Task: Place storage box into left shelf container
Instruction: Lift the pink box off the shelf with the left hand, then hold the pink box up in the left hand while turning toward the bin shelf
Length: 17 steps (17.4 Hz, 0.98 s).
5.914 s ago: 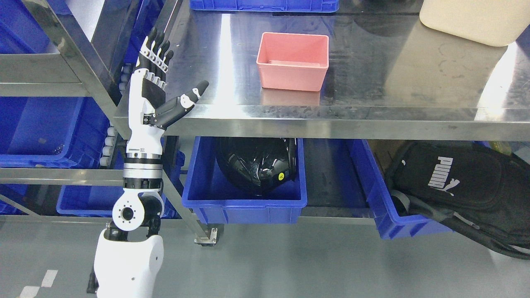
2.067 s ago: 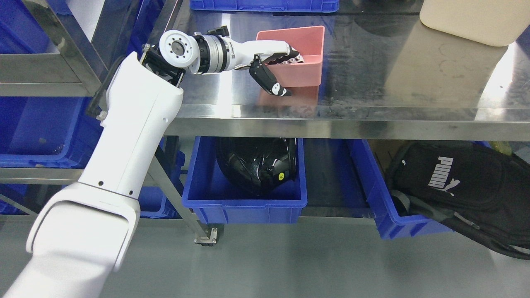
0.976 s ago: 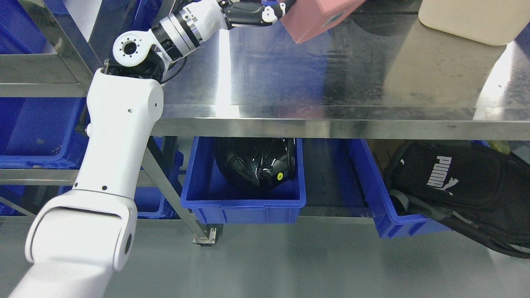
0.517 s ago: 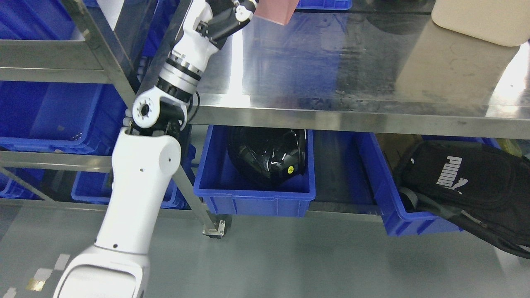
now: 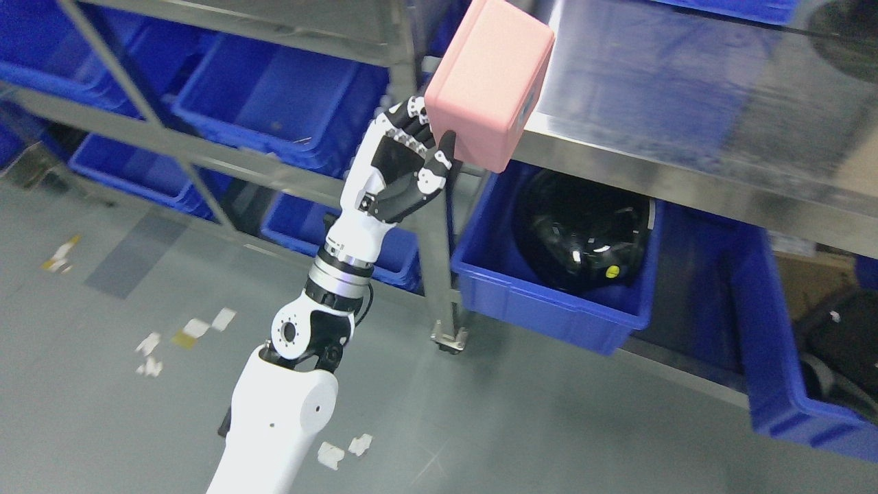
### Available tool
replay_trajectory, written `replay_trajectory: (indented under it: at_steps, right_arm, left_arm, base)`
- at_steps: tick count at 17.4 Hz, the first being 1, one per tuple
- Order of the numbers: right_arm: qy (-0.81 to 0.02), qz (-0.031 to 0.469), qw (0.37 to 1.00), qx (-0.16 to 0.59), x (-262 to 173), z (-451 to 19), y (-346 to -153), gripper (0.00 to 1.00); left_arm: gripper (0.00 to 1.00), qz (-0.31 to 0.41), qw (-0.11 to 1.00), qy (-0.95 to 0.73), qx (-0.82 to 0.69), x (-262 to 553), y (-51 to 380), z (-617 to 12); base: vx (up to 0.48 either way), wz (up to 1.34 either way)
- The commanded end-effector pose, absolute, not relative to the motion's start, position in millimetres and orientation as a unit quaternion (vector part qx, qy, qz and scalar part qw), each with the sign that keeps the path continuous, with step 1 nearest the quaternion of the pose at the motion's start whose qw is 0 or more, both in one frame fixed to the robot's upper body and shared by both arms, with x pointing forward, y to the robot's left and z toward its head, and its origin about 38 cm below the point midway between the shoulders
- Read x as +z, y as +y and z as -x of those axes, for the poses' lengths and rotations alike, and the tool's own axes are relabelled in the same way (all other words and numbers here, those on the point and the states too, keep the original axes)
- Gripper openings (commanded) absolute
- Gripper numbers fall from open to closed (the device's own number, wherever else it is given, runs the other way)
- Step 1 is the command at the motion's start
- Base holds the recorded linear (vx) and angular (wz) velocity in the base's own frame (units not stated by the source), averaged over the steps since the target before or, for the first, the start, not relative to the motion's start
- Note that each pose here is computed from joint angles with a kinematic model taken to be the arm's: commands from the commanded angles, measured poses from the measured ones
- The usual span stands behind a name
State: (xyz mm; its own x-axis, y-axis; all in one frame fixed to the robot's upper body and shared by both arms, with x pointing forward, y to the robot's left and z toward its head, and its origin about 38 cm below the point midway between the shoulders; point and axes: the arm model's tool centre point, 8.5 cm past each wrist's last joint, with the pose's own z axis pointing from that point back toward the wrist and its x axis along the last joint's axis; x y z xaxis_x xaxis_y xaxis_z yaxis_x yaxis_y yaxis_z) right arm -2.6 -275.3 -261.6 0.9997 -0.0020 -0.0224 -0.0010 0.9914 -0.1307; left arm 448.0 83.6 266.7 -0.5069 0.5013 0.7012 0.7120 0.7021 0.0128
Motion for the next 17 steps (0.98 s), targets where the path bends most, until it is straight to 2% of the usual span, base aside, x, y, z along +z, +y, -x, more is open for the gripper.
replay_trajectory:
  at_steps: [1,5,9,13,17]
  right_arm:
    - [0.007,0.074,0.997,-0.002,-260.8,2.1,-286.5,1.00]
    - [0.007,0.074,0.997,-0.002,-260.8,2.1,-286.5,1.00]
    - [0.007,0.074,0.997,-0.002,-260.8,2.1,-286.5,1.00]
    - [0.007,0.074,0.997,-0.002,-260.8,2.1,-286.5,1.00]
    - [0.007,0.074,0.997,-0.002,-260.8,2.1,-286.5,1.00]
  left_arm:
    - [0.01,0.382,0.331,-0.851,-0.143,249.1,82.6,-398.7]
    - [0.01,0.370,0.335,-0.857,-0.126,243.3,95.6,-399.7]
    - [0.01,0.355,0.341,-0.863,-0.108,235.5,110.3,-400.1]
    - [0.01,0.354,0.347,-0.863,-0.102,226.2,112.8,-396.0]
    - [0.01,0.354,0.359,-0.858,-0.097,215.5,113.6,-392.2]
  base:
    - [-0.091,1.07]
    - [-0.025,1.26]
    - [0.140,1.26]
    - [0.296,1.08]
    - [0.347,0.56]
